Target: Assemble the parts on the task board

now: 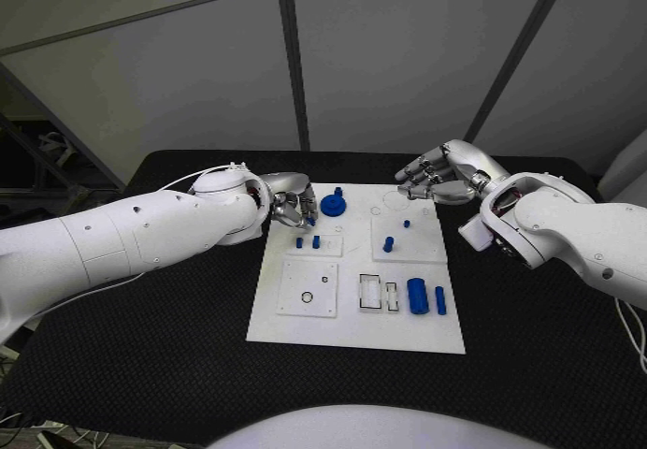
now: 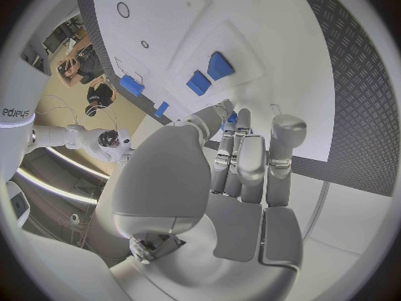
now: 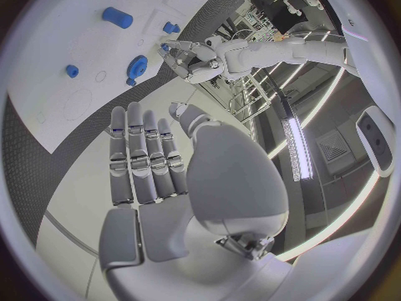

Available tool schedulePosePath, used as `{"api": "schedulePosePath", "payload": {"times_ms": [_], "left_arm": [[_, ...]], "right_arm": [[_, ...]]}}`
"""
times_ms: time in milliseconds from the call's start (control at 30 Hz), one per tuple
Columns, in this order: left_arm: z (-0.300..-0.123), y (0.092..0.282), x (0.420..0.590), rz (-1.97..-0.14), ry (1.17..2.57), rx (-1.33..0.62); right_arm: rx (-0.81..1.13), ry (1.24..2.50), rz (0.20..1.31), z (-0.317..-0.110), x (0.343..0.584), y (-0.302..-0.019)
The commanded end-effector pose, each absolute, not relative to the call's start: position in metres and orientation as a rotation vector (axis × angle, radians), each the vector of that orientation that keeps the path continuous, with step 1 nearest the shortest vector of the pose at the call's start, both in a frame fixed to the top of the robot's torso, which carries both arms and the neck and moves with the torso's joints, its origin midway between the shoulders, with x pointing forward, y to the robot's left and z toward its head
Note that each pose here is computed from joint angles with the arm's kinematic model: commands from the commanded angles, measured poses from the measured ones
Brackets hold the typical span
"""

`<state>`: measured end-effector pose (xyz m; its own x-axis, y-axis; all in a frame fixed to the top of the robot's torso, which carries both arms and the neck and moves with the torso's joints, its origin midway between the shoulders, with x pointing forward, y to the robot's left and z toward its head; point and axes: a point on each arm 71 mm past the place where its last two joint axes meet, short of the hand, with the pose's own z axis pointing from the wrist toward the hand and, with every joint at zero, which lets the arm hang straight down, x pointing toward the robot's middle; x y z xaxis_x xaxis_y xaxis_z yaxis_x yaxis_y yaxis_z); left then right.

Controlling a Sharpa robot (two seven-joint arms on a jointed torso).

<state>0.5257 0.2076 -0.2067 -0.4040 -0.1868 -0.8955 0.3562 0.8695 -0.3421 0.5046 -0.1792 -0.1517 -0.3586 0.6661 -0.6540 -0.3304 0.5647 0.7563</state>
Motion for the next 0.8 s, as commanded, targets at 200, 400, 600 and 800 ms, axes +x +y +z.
{"api": "schedulePosePath", "payload": {"times_ms": [200,400,600,800], "left_arm": [[-0.2047,0.2078,0.5255,-0.601,1.877,0.124],[-0.2033,0.2080,0.5254,-0.609,1.859,0.123],[-0.2008,0.2077,0.5243,-0.632,1.834,0.116],[-0.2004,0.2109,0.5235,-0.632,1.837,0.107]], "right_arm": [[0.277,1.631,1.073,-0.1505,0.5046,-0.1779],[0.277,1.631,1.073,-0.1505,0.5046,-0.1776],[0.277,1.632,1.073,-0.1506,0.5048,-0.1776],[0.277,1.633,1.073,-0.1508,0.5050,-0.1778]]}}
